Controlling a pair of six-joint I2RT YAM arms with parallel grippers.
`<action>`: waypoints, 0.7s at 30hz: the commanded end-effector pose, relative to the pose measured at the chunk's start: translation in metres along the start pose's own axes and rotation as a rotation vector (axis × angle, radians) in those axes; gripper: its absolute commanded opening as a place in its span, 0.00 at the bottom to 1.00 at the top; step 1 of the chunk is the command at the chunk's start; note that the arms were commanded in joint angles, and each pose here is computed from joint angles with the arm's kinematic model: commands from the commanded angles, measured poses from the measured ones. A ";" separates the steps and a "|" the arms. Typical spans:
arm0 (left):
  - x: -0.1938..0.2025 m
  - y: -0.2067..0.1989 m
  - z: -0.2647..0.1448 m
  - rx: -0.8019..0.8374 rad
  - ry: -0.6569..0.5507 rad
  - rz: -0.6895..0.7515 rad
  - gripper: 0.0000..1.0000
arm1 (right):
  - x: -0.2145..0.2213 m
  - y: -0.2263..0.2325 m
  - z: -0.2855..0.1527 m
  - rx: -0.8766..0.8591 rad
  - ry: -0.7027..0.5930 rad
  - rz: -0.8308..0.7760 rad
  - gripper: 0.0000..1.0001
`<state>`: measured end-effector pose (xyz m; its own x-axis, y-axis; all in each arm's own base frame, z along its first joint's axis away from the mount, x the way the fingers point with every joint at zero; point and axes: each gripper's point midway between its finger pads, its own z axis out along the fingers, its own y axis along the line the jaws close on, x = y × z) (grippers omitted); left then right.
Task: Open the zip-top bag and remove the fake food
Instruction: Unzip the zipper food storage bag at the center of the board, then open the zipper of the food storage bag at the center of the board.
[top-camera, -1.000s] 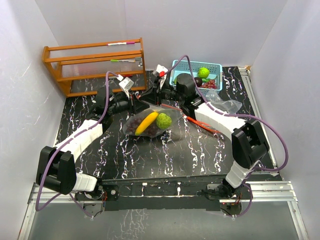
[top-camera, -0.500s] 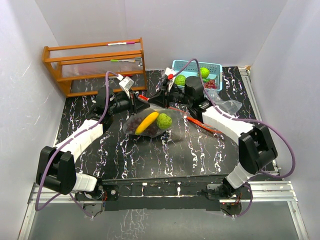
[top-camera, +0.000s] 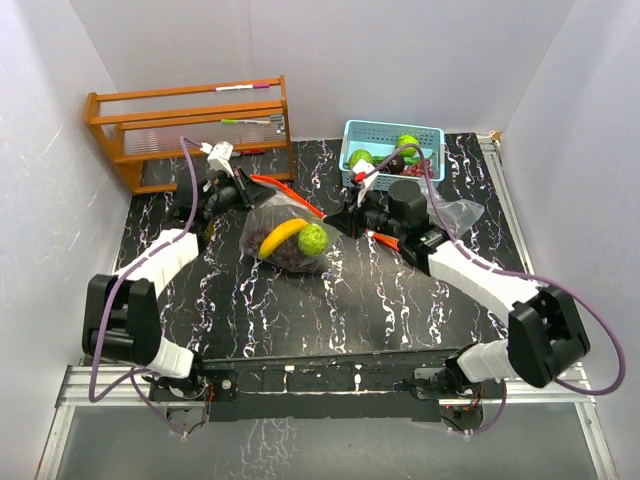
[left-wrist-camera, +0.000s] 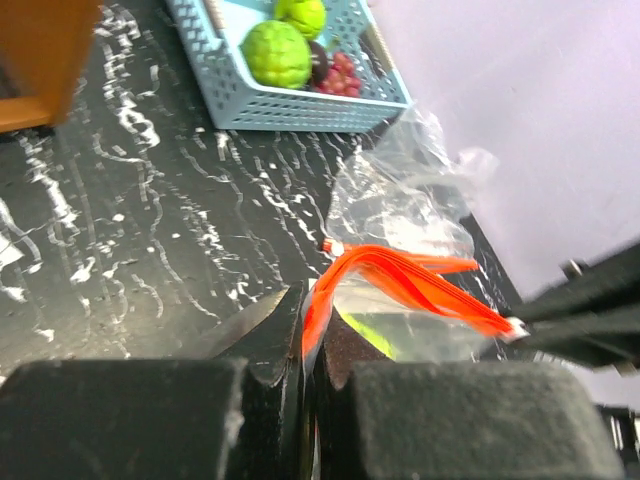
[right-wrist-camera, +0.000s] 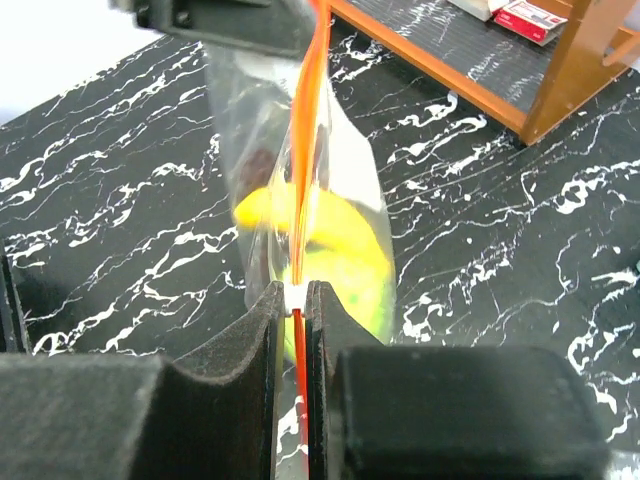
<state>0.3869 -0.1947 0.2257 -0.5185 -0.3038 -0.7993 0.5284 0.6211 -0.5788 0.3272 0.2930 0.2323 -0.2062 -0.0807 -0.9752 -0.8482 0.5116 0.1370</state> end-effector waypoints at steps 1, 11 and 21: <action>-0.064 0.038 0.001 -0.092 -0.192 -0.065 0.00 | -0.010 0.005 -0.027 0.056 -0.038 0.004 0.07; -0.083 0.039 0.013 -0.038 -0.216 -0.070 0.00 | 0.009 0.012 -0.055 0.102 -0.006 0.027 0.08; -0.022 -0.021 0.031 0.197 -0.058 0.062 0.00 | -0.068 0.010 -0.038 0.069 -0.150 -0.072 0.47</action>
<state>0.4294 -0.1905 0.2346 -0.5118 -0.3974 -0.7617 0.5360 0.5452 -0.6446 0.2921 0.2639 0.2367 -0.2278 -0.0687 -0.9713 -0.8159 0.5579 0.1519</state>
